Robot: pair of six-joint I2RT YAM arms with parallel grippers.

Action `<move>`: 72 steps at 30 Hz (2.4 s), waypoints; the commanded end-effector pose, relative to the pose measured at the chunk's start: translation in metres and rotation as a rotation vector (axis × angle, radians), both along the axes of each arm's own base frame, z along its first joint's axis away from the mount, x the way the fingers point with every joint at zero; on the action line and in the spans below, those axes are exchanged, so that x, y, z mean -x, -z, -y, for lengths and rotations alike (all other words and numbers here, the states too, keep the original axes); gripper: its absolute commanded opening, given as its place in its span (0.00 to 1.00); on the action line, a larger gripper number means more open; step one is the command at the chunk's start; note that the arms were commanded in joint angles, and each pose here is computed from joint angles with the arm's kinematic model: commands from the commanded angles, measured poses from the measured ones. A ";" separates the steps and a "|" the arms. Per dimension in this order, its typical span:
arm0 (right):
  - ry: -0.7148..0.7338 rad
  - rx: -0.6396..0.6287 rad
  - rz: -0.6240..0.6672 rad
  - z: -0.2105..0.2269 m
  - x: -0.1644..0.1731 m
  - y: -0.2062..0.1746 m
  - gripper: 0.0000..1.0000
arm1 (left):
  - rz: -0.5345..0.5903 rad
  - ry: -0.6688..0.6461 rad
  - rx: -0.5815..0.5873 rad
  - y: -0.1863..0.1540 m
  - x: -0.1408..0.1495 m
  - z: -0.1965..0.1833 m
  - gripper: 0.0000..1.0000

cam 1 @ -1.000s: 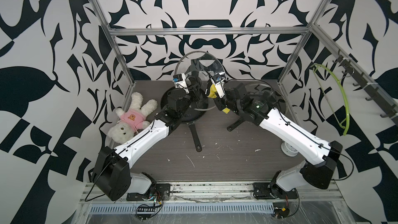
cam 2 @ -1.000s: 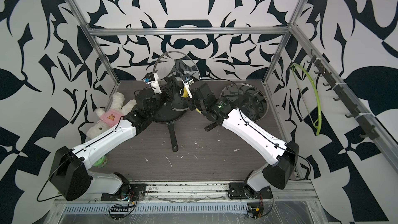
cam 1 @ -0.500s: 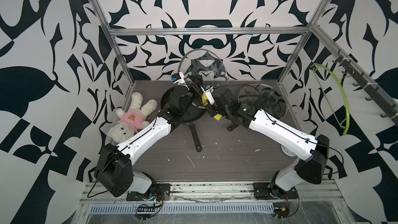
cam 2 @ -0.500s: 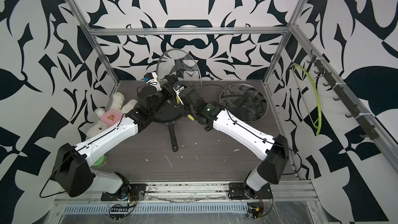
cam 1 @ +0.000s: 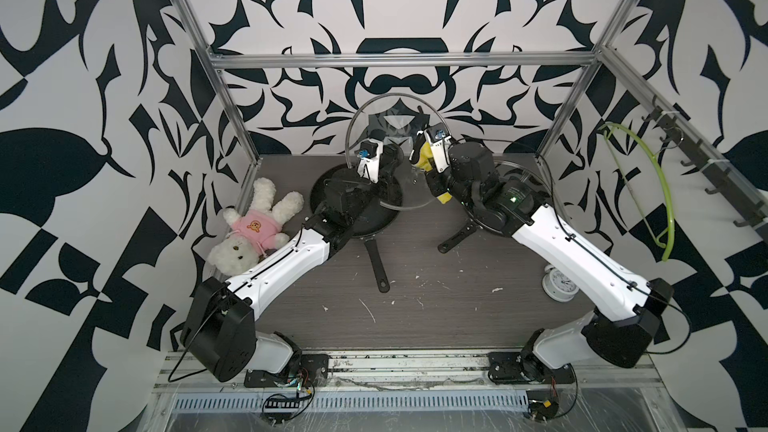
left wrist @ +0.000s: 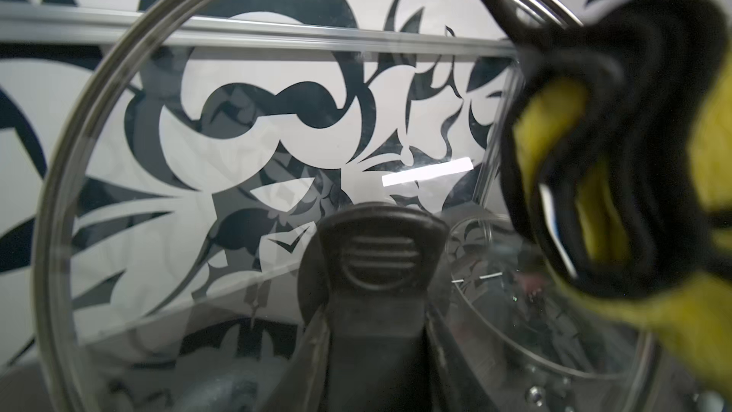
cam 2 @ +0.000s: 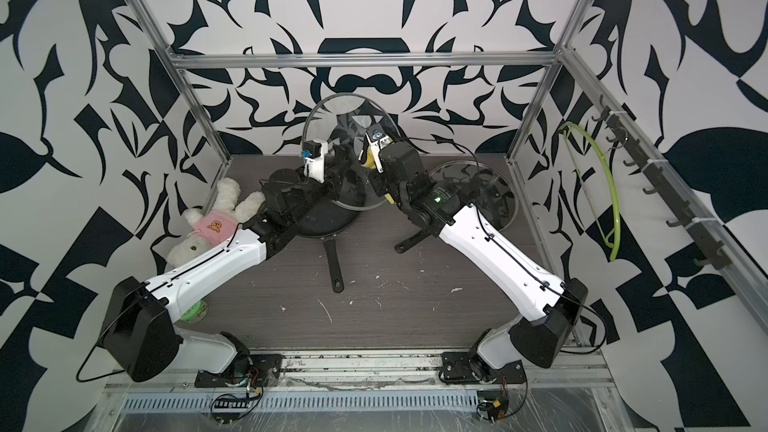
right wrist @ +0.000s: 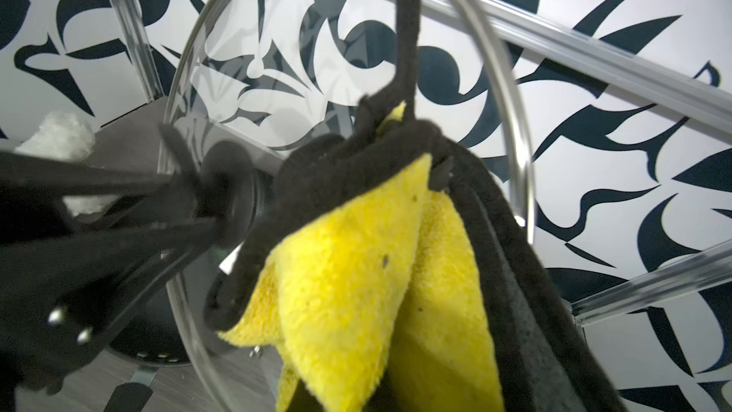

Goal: Wipe the pot lid with a cloth
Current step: Wipe the pot lid.

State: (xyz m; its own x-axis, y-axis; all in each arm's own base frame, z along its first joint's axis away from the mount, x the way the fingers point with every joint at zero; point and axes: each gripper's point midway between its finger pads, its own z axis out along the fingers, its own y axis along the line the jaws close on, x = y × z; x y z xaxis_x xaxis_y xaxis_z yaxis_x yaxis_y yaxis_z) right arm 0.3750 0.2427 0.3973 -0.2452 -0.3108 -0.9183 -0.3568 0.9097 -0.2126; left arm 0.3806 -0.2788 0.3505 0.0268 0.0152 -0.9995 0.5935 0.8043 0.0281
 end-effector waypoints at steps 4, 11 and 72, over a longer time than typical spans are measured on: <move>-0.065 -0.007 0.076 -0.013 -0.012 -0.049 0.00 | 0.668 0.167 -0.301 -0.088 0.064 0.012 0.00; -0.196 0.065 -0.022 -0.056 -0.029 -0.035 0.00 | 0.893 0.233 -0.604 -0.074 0.072 0.027 0.00; -0.235 0.023 -0.228 -0.032 0.064 0.095 0.00 | -0.276 -0.251 0.380 -0.073 -0.017 -0.043 0.00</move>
State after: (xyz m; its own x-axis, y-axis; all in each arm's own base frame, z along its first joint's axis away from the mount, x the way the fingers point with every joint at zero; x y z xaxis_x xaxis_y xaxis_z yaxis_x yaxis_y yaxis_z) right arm 0.3197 0.2702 0.2898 -0.3959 -0.4342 -0.8092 -0.5879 0.7968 -0.1399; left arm 0.4025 -0.2626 0.3300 -0.3813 -0.2935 -0.8766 0.3035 0.8560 -0.4186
